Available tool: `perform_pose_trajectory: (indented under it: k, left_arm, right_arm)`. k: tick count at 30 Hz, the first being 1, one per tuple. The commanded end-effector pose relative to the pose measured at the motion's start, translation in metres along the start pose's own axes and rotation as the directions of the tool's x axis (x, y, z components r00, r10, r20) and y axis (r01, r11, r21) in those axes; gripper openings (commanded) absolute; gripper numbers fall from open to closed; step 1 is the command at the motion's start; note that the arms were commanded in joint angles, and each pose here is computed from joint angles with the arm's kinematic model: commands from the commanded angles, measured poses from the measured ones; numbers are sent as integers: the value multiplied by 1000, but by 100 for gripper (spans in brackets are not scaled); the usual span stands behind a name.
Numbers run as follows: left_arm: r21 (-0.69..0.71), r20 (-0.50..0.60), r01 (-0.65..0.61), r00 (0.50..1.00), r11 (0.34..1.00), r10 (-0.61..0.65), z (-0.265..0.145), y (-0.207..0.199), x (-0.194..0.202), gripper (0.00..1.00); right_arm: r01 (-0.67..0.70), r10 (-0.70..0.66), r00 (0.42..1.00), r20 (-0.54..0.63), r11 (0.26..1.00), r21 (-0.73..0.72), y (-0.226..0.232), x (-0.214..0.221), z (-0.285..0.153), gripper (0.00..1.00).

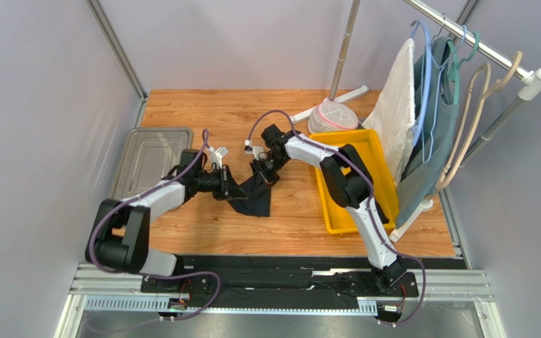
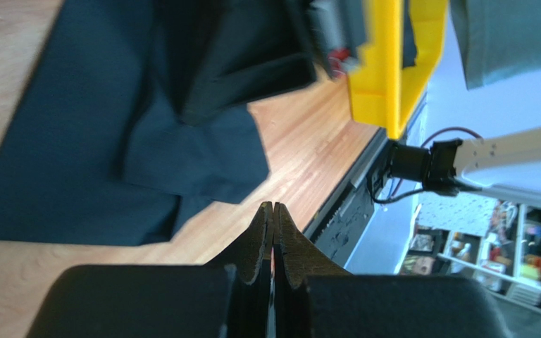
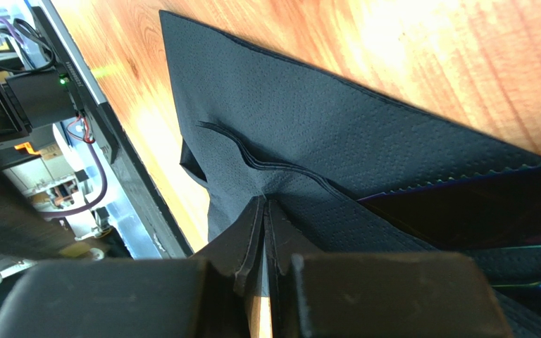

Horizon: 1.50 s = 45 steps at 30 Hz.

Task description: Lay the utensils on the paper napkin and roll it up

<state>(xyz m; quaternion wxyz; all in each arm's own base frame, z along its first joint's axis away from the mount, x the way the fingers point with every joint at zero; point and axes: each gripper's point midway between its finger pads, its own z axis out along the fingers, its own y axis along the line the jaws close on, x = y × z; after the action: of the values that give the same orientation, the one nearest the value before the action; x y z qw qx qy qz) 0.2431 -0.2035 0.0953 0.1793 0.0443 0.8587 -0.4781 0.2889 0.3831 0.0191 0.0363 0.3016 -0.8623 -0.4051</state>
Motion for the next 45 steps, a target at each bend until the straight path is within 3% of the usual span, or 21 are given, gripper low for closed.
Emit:
perform_pose_trajectory:
  k: [1,10,22,25,35,45]
  left_arm:
    - [21,30,29,999,999,-30,21,-1,-29,0]
    - [-37,-44,91,995,995,-92,51,23,-18,0]
    - [-265,-120,129,979,956,-165,64,70,2,0]
    - [-355,-144,138,969,925,-199,59,83,9,0]
    - [-416,-149,121,969,901,-199,57,92,3,0]
    - [-431,-151,100,972,897,-181,55,95,1,0]
  right_arm:
    - [-44,46,998,-35,997,71,-29,14,17,7]
    - [-95,96,995,-2,994,62,-34,7,13,7]
    - [-96,95,994,48,995,23,-15,-11,3,8]
    - [-109,106,990,95,994,31,-6,-24,-10,12]
    - [-203,162,938,307,973,106,13,-60,-67,23]
    - [-237,193,944,269,961,144,4,-49,-43,15]
